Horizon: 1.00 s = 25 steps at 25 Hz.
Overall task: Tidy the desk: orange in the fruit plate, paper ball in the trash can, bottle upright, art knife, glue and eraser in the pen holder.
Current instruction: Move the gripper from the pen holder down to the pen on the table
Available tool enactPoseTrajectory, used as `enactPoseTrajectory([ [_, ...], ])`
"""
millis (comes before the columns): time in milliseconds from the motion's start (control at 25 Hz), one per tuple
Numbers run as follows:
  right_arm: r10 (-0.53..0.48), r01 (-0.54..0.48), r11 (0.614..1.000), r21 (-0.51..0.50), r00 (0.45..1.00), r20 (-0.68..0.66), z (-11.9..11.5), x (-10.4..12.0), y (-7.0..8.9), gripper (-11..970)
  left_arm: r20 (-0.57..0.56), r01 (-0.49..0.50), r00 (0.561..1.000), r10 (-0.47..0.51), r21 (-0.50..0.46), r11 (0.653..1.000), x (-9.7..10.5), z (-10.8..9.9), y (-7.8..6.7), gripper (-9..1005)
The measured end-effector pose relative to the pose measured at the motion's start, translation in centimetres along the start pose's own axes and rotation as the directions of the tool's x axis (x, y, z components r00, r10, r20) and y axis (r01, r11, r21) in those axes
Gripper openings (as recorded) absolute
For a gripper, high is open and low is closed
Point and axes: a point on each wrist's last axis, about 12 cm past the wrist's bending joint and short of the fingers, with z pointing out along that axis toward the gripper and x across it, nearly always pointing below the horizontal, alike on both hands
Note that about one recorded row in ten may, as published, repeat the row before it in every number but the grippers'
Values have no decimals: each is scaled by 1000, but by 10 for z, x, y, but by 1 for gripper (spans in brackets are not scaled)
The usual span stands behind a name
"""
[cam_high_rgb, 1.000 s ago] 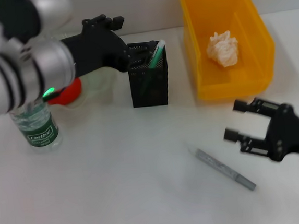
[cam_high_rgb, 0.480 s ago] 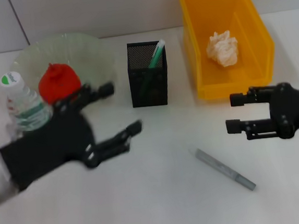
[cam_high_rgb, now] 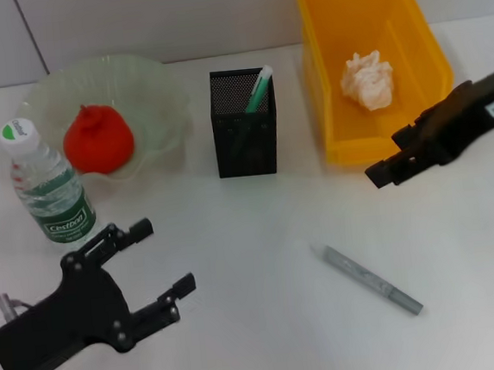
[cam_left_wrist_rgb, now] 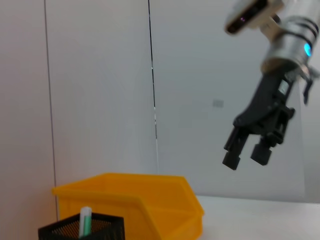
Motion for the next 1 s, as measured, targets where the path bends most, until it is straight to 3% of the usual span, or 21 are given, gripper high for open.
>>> enactPoseTrajectory([
  [40, 13, -10, 999, 31, 996, -89, 7, -15, 11, 726, 0, 0, 1000, 0, 0, 1000, 0, 0, 0, 814],
  [120, 12, -6, 999, 47, 992, -128, 11, -22, 17, 726, 0, 0, 1000, 0, 0, 1000, 0, 0, 0, 814],
  [160, 7, 14, 994, 106, 981, -195, 22, -32, 26, 726, -14, 9, 1000, -9, -6, 1000, 7, -3, -6, 814],
  [360, 28, 38, 976, 214, 955, -295, 51, -38, 37, 726, -23, 17, 1000, -17, -1, 1000, 9, 0, -5, 814],
  [640, 77, -12, 980, 198, 944, -322, 71, -33, 38, 726, -41, 2, 999, -2, 3, 1000, 10, 0, -4, 814],
  [1000, 123, -60, 979, 193, 935, -332, 103, -22, 24, 726, -56, -4, 998, 5, 11, 1000, 12, 2, -3, 815],
])
